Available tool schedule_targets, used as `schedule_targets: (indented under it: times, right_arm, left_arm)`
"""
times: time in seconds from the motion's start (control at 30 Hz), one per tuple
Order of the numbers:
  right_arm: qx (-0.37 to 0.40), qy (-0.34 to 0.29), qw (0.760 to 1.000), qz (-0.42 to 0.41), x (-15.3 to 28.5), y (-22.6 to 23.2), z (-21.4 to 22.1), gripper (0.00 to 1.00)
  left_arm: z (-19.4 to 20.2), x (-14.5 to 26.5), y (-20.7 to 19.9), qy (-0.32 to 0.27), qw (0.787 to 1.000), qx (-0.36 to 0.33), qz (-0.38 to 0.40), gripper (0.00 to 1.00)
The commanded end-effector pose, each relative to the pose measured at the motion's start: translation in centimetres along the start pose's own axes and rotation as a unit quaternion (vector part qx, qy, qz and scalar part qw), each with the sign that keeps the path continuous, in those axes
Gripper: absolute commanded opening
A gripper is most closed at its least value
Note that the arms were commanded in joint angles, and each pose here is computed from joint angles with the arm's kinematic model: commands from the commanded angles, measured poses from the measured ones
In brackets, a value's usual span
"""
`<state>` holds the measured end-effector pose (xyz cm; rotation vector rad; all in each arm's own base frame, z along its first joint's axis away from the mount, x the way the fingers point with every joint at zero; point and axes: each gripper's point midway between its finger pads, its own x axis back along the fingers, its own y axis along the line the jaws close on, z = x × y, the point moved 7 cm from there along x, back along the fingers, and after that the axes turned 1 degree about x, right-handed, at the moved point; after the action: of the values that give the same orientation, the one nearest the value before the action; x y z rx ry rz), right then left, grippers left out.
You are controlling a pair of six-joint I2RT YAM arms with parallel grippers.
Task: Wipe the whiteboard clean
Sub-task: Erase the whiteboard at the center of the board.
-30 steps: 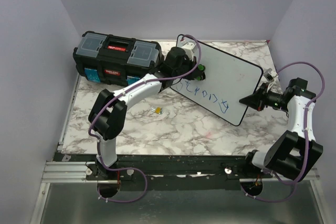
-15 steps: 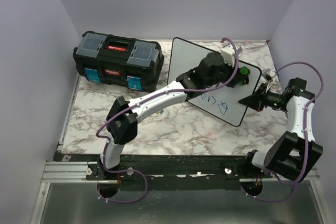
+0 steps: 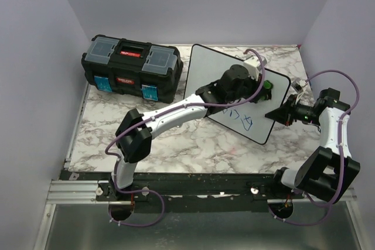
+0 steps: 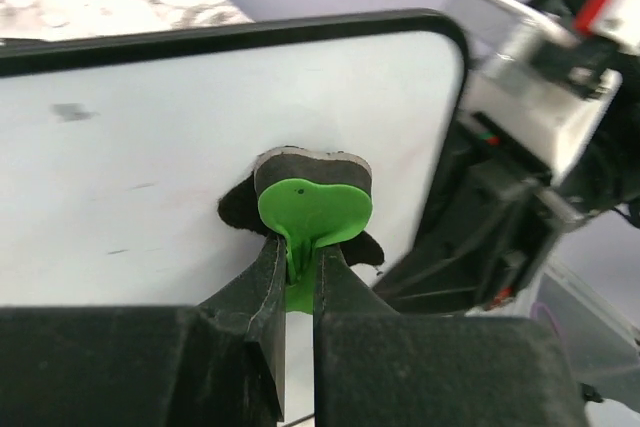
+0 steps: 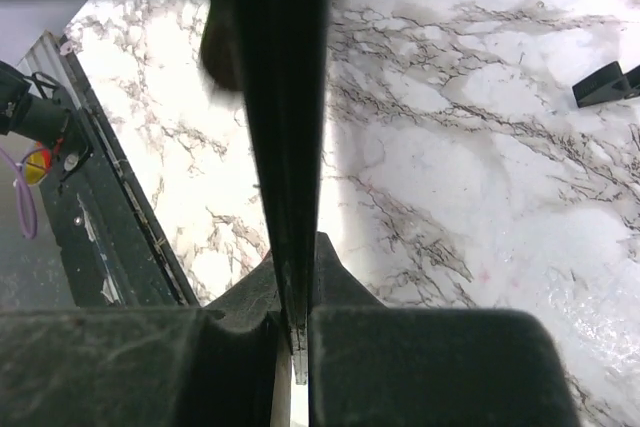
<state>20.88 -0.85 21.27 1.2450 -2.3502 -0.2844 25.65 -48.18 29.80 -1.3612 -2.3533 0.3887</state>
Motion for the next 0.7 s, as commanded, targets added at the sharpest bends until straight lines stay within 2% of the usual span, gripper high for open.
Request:
schedule_targets:
  times: [0.0, 0.17, 0.37, 0.5, 0.67]
  right_arm:
    - [0.040, -0.017, 0.999, -0.015, -0.1, 0.9, -0.7, 0.01]
    - [0.041, -0.017, 0.999, -0.019, -0.1, 0.9, -0.7, 0.01]
    - [0.046, -0.016, 0.999, -0.020, -0.1, 1.1, -0.8, 0.01]
    - [0.046, -0.016, 0.999, -0.022, -0.1, 1.1, -0.8, 0.01]
    - [0.045, -0.014, 0.999, -0.025, -0.2, 1.1, -0.7, 0.01]
  left_arm:
    - [-1.7, 1.9, 11.7, -0.023, 0.983, -0.004, -0.182, 0.00]
    - [-2.4, 3.7, 19.0, -0.020, 0.969, 0.020, -0.246, 0.00]
    - [-1.2, 5.9, 24.8, -0.002, 0.956, 0.044, -0.290, 0.00]
    - [0.1, 7.1, 26.2, 0.017, 0.958, 0.049, -0.283, 0.00]
    - [2.3, 7.6, 24.9, 0.056, 0.972, 0.042, -0.226, 0.00]
